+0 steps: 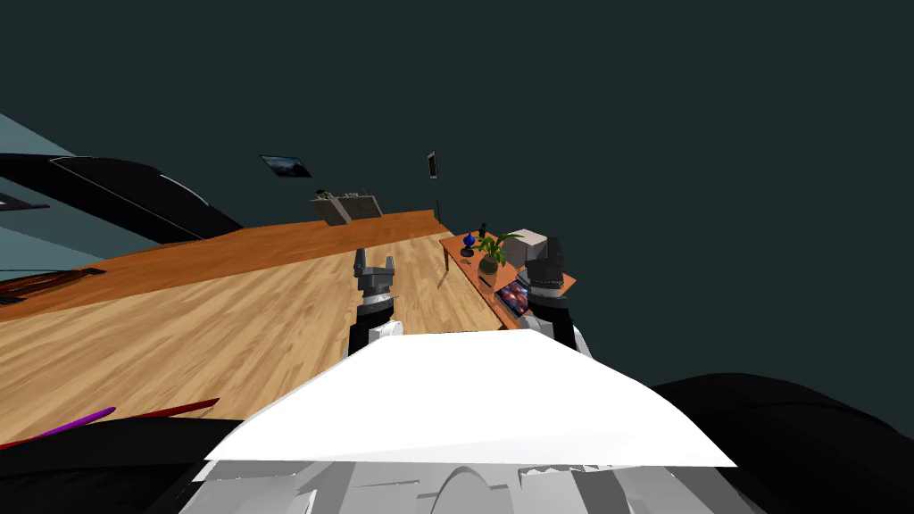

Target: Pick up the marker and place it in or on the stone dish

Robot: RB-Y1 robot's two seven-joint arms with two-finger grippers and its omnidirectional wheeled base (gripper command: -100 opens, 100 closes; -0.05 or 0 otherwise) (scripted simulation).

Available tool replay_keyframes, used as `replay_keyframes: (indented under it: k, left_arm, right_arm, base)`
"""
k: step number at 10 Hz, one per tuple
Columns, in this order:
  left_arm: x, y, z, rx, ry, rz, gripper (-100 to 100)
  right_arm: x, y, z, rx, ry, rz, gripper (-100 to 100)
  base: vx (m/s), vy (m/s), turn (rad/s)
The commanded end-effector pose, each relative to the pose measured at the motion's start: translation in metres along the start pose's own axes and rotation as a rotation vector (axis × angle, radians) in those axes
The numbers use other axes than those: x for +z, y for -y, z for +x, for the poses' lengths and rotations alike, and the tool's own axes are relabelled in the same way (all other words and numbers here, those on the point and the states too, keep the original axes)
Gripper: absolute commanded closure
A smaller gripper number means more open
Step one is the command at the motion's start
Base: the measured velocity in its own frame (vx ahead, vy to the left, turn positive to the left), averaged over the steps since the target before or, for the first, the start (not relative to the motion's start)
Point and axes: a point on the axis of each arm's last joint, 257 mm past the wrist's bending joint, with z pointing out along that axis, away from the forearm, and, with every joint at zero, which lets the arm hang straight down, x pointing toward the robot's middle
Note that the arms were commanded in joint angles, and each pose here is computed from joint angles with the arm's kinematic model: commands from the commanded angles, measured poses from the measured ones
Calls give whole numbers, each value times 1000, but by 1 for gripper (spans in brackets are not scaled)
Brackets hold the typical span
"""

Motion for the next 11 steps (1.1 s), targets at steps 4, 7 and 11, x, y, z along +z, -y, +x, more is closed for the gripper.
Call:
replay_keyframes:
  k: [4,7,11]
  left_arm:
    - [0,0,0,0,0,0,0]
    - [0,0,0,0,0,0,0]
    - [0,0,0,0,0,0,0]
  right_arm:
    - [-11,39,22,-88,-116,53,-100]
    - [-19,63,31,-138,-171,81,-100]
    - [-36,101,43,-225,-262,121,-100]
  base:
    - [26,-7,104]
    - [26,-7,75]
    - [34,-16,128]
